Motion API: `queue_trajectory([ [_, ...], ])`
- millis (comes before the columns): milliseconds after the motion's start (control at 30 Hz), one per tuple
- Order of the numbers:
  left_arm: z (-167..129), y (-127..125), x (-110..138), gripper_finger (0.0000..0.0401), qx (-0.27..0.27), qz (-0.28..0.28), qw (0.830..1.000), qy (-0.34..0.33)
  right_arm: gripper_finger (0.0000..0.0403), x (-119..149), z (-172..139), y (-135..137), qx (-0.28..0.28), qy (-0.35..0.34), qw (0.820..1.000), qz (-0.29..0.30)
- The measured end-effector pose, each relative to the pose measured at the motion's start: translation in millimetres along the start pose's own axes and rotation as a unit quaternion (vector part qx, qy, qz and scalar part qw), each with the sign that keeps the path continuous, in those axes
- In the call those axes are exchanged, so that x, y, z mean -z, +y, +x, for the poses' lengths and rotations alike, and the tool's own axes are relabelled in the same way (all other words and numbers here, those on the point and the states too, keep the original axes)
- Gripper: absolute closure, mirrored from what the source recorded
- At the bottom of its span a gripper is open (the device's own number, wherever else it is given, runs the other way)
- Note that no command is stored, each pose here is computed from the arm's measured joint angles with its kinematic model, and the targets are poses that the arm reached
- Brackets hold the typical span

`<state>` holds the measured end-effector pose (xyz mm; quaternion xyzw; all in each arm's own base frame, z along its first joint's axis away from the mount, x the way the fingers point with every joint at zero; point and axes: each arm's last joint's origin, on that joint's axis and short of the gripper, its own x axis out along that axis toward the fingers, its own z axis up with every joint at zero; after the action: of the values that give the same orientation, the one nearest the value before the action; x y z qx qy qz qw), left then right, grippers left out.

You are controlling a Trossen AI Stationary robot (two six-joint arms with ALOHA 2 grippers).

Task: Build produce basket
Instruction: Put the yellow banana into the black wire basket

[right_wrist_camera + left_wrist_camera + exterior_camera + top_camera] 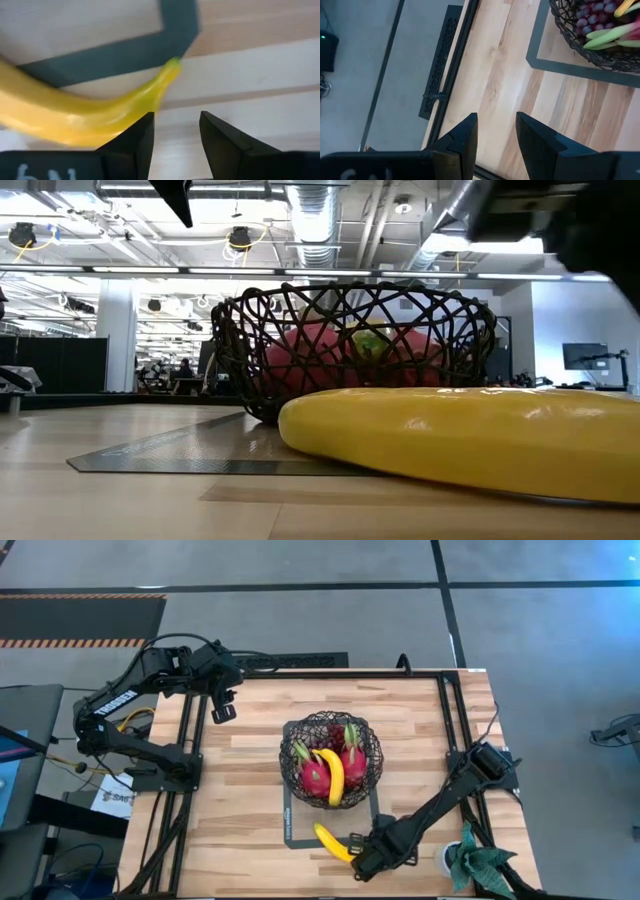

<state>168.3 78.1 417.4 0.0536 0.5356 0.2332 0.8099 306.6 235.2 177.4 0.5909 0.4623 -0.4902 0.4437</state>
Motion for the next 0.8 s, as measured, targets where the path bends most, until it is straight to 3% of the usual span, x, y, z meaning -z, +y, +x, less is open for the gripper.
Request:
queue_trajectory([
  [300, 0, 0, 0, 0.0279, -0.001, 0.0, 1.0, 0.0, 0.0228, -6, 13, 6, 0.022, -0.007, 1.0, 0.016],
  [467, 0, 0, 0, 0.0279, 0.0, 0.0, 1.0, 0.001, 0.0228, -4, 26, 21, 0.002, 0.023, 1.0, 0.021],
  [633, 0, 0, 0, 0.0279, -0.001, 0.001, 1.0, 0.0, 0.0228, -2, 29, 19, 0.001, 0.024, 1.0, -0.019],
  [800, 0, 0, 0, 0.0279, 0.002, 0.0, 1.0, 0.0, 0.0228, -7, 14, 13, 0.013, 0.013, 0.993, -0.116],
])
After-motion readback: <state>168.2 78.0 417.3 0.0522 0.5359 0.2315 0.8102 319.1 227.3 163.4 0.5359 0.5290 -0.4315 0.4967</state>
